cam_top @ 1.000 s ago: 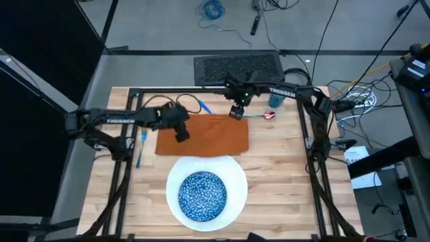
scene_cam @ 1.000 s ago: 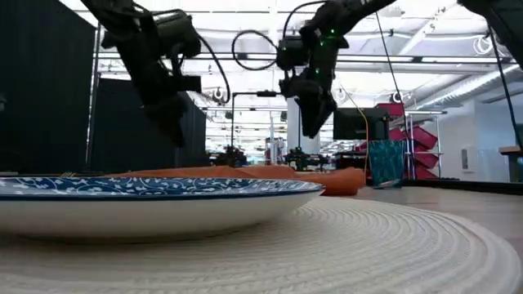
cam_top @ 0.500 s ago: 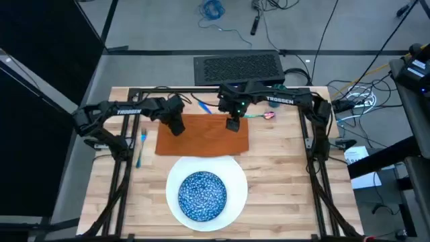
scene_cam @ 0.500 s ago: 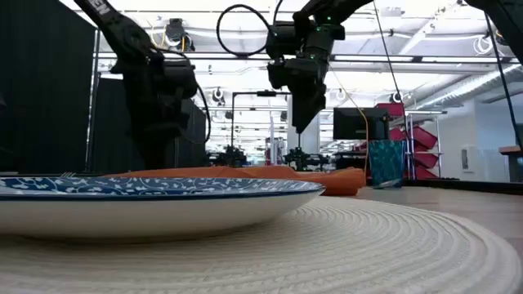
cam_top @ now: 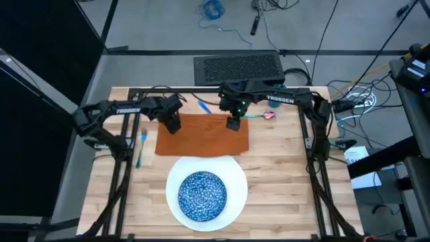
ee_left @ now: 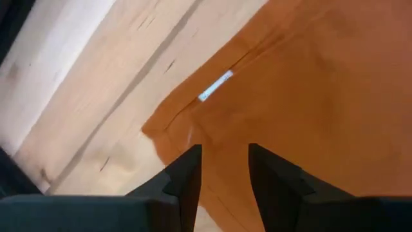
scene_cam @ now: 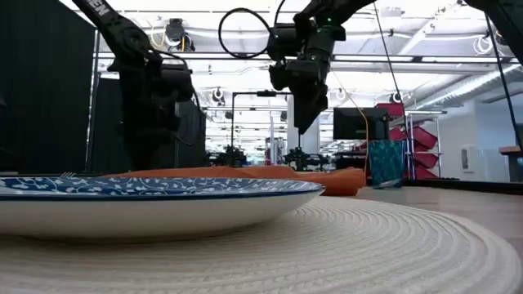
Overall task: Set table place
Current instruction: Fold the orange table napkin
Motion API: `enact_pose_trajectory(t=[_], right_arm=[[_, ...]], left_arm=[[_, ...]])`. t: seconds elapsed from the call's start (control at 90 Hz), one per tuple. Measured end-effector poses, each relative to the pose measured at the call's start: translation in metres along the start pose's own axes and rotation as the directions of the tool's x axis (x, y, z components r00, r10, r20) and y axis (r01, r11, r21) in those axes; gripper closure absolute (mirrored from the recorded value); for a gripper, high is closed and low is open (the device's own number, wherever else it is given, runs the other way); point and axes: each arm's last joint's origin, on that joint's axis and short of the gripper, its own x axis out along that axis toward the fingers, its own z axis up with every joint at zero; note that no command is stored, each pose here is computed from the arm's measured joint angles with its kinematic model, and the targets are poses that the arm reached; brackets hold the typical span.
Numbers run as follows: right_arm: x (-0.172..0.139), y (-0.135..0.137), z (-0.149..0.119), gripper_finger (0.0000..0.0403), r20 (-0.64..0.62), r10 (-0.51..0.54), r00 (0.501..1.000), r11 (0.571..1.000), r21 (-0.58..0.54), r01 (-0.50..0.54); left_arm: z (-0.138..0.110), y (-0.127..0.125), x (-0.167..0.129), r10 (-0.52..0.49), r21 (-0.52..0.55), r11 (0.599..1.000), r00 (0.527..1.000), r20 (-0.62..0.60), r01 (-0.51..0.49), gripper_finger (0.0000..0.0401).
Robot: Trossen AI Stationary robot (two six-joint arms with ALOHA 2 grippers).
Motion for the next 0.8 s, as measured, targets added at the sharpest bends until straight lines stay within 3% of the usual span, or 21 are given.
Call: enact_pose_trajectory(t=[0.211,0.444,0.578,0.8], right_arm=[[0.0,0.0,-0.001,0.0183,-0.01,0.0,1.0,1.0,-0.004,0.0],[0.0,0.0,-0.003,0.0183,-0.026,0.002,1.0,1.0,-0.013,-0.003],[0.0,0.0,-0.003,0.0183,-0.029,0.003,1.0,1.0,-0.014,-0.003],[0.0,0.0,-0.003,0.0183,-0.032,0.003,0.999,1.0,-0.016,-0.004]], left_arm=[[-0.001,0.003,0.002,-0.063,-0.023,0.998,0.998,-0.013,0.063,0.0289],[-0.007,0.011,0.009,-0.066,-0.043,0.997,0.997,-0.044,0.064,0.0289],[-0.01,0.011,0.016,-0.181,-0.057,0.982,0.983,-0.019,0.179,0.0289],[-0.013,0.009,0.019,-0.233,-0.054,0.971,0.972,-0.016,0.232,0.0289]])
